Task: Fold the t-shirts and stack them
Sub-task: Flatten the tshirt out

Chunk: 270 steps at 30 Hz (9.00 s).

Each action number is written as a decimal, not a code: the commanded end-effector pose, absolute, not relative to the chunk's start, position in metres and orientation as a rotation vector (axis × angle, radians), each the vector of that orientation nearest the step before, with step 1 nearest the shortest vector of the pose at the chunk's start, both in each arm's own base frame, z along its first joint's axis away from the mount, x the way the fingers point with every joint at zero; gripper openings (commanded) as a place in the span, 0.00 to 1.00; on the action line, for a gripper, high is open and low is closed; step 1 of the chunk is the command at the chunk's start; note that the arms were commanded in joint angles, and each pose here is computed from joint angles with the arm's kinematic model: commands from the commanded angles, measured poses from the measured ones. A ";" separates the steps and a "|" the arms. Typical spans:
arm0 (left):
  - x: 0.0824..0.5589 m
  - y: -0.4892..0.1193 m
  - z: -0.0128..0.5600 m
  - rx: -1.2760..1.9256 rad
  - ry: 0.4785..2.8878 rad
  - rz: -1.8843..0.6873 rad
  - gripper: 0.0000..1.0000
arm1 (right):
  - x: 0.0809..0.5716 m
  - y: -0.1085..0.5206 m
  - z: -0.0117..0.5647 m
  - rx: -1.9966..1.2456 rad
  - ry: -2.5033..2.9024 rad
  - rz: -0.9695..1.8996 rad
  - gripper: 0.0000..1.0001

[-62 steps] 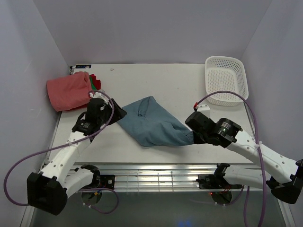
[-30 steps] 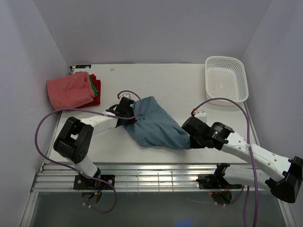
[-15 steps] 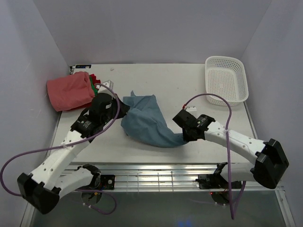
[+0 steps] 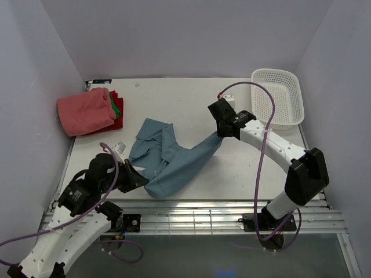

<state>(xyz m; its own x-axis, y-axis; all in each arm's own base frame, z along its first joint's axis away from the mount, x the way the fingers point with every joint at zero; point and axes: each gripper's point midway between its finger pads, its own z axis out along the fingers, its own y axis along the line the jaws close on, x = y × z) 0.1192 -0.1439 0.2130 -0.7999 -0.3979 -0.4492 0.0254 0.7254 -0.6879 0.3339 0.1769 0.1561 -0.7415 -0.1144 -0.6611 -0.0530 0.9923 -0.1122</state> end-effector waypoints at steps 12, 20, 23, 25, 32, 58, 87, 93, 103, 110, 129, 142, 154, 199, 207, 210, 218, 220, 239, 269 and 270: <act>0.129 -0.269 0.234 0.345 2.244 -1.507 0.13 | 0.302 0.068 0.138 0.046 2.431 -0.510 0.08; 0.069 -0.393 0.217 0.813 2.260 -1.476 0.44 | 0.309 0.062 0.171 0.085 2.411 -0.437 0.56; 0.098 -0.380 0.229 0.609 2.215 -1.297 0.63 | 0.307 0.077 0.196 0.047 2.366 -0.273 0.73; 0.138 -0.352 0.235 0.401 2.181 -1.049 0.73 | 0.303 0.098 0.221 -0.041 2.300 -0.061 0.77; 0.209 -0.211 0.203 -0.121 2.266 -0.454 0.85 | 0.235 0.163 0.173 -0.282 2.446 0.448 0.75; 0.273 -0.139 0.082 -0.288 2.292 0.017 0.83 | 0.166 0.233 0.098 -0.382 2.588 0.684 0.71; 0.321 -0.136 0.066 -0.212 2.238 0.134 0.78 | 0.152 0.229 0.088 -0.384 2.628 0.581 0.57; 0.320 -0.133 0.065 -0.220 2.238 0.133 0.78 | 0.163 0.222 0.092 -0.375 2.598 0.498 0.58; 0.319 -0.126 0.054 -0.217 2.261 0.162 0.55 | 0.159 0.219 0.077 -0.356 2.631 0.486 0.59; 0.317 -0.124 0.053 -0.217 2.268 0.151 0.39 | 0.162 0.215 0.076 -0.331 2.618 0.463 0.59; 0.305 -0.109 0.060 -0.252 2.251 0.152 0.18 | 0.162 0.229 0.069 -0.377 2.623 0.525 0.27; 0.339 -0.074 0.225 -0.415 1.956 0.108 0.03 | 0.254 0.183 0.214 -0.224 2.315 0.208 0.08; 0.353 0.004 0.475 -0.586 1.430 0.106 0.06 | 0.387 0.093 0.455 0.024 1.881 0.180 0.08; 0.400 -0.151 0.423 -0.133 1.905 -0.546 0.00 | 0.395 0.116 0.478 0.030 1.654 0.460 0.08; 0.488 -0.139 0.530 -0.201 1.564 -0.650 0.00 | 0.446 0.108 0.575 0.046 1.403 0.442 0.08; 0.474 -0.127 0.586 -0.206 1.349 -0.714 0.00 | 0.428 0.094 0.632 0.039 1.208 0.440 0.08; 0.420 -0.102 0.656 -0.129 1.063 -0.657 0.00 | 0.375 0.078 0.683 -0.062 0.944 0.383 0.08; 0.413 -0.099 0.633 -0.135 1.098 -0.633 0.00 | 0.377 0.080 0.669 -0.082 0.982 0.374 0.08; 0.342 -0.090 0.193 -0.243 2.023 -0.477 0.00 | 0.304 0.106 0.285 -0.122 1.860 0.552 0.08; 0.270 -0.066 0.233 -0.504 2.182 -0.410 0.21 | 0.152 0.104 0.174 0.034 2.378 0.698 0.63; 0.269 -0.066 0.239 -0.503 2.156 -0.422 0.18 | 0.153 0.107 0.153 0.049 2.409 0.720 0.62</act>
<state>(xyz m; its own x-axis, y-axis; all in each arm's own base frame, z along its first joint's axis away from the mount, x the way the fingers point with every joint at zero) 0.2610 -0.0583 0.2267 -0.5757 -0.4752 -0.6653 -0.2387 0.8760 -0.4192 0.1359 0.0983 0.1760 -0.8124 0.1864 -0.5525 -0.1250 0.8699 0.4772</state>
